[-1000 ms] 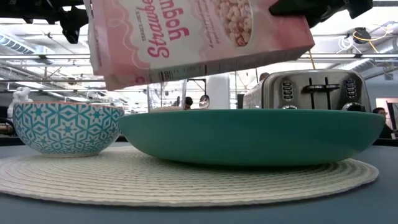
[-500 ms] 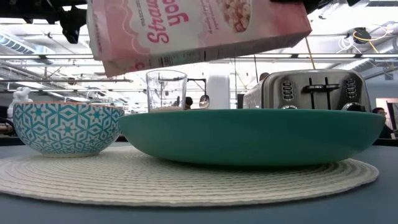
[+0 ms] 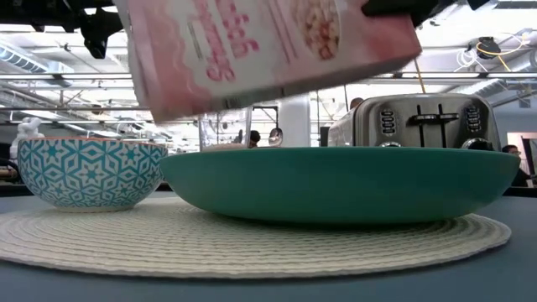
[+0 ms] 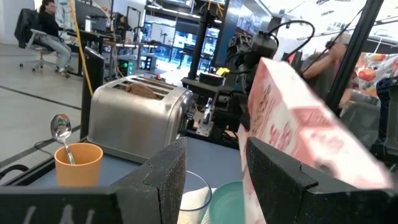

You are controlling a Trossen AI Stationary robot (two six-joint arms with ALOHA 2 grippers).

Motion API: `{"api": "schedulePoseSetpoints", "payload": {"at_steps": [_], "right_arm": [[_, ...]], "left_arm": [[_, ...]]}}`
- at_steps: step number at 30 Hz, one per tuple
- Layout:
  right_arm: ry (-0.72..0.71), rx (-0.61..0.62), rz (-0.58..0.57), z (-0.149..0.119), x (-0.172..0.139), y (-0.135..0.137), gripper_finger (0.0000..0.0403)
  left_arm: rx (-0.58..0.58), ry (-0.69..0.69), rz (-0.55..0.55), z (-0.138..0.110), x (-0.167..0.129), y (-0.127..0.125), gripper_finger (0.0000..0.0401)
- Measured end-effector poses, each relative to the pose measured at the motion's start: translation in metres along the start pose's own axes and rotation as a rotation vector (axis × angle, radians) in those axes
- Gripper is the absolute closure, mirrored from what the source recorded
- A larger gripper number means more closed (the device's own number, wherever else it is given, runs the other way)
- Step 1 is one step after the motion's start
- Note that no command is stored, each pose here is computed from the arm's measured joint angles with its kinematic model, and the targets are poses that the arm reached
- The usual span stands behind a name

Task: Arrange a breakfast setting
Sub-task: Pour the cereal from the cereal box into the orange bowl

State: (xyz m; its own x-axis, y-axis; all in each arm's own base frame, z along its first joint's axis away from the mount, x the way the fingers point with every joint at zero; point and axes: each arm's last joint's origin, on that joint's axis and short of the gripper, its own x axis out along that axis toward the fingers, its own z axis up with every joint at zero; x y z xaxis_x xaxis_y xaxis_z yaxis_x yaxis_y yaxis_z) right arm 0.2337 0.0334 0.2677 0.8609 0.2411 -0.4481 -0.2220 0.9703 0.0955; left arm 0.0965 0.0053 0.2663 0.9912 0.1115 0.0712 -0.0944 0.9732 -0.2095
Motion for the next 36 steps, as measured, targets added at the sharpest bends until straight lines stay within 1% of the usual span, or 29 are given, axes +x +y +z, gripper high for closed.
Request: {"api": "schedulePoseSetpoints", "payload": {"at_steps": [3,7,12,17,22,31,36], "right_arm": [[0.005,0.001,-0.001,-0.002,0.001,0.0,0.0182],[-0.046,0.0,0.002,0.003,0.001,0.0,0.018],[0.016,0.009,0.0,-0.004,0.005,-0.001,0.018],[-0.014,0.001,0.004,0.0,0.004,0.0,0.018],[0.012,0.004,0.002,-0.003,0.005,-0.001,0.018],[-0.059,-0.027,0.006,0.004,0.005,0.0,0.018],[0.016,0.012,0.008,-0.005,0.017,-0.002,0.018]], "left_arm": [[0.0,0.0,0.0,0.0,0.0,0.0,0.0228],[0.0,0.0,0.0,0.0,0.0,0.0,0.0228],[0.0,0.0,0.0,0.0,0.0,0.0,0.0228],[0.0,0.0,0.0,0.0,0.0,0.0,0.0228],[0.0,0.0,0.0,0.0,0.0,0.0,0.0228],[0.007,0.001,0.0,0.0,0.0,0.0,0.0228],[0.009,0.0,0.0,0.0,0.0,0.0,0.0228]]}}
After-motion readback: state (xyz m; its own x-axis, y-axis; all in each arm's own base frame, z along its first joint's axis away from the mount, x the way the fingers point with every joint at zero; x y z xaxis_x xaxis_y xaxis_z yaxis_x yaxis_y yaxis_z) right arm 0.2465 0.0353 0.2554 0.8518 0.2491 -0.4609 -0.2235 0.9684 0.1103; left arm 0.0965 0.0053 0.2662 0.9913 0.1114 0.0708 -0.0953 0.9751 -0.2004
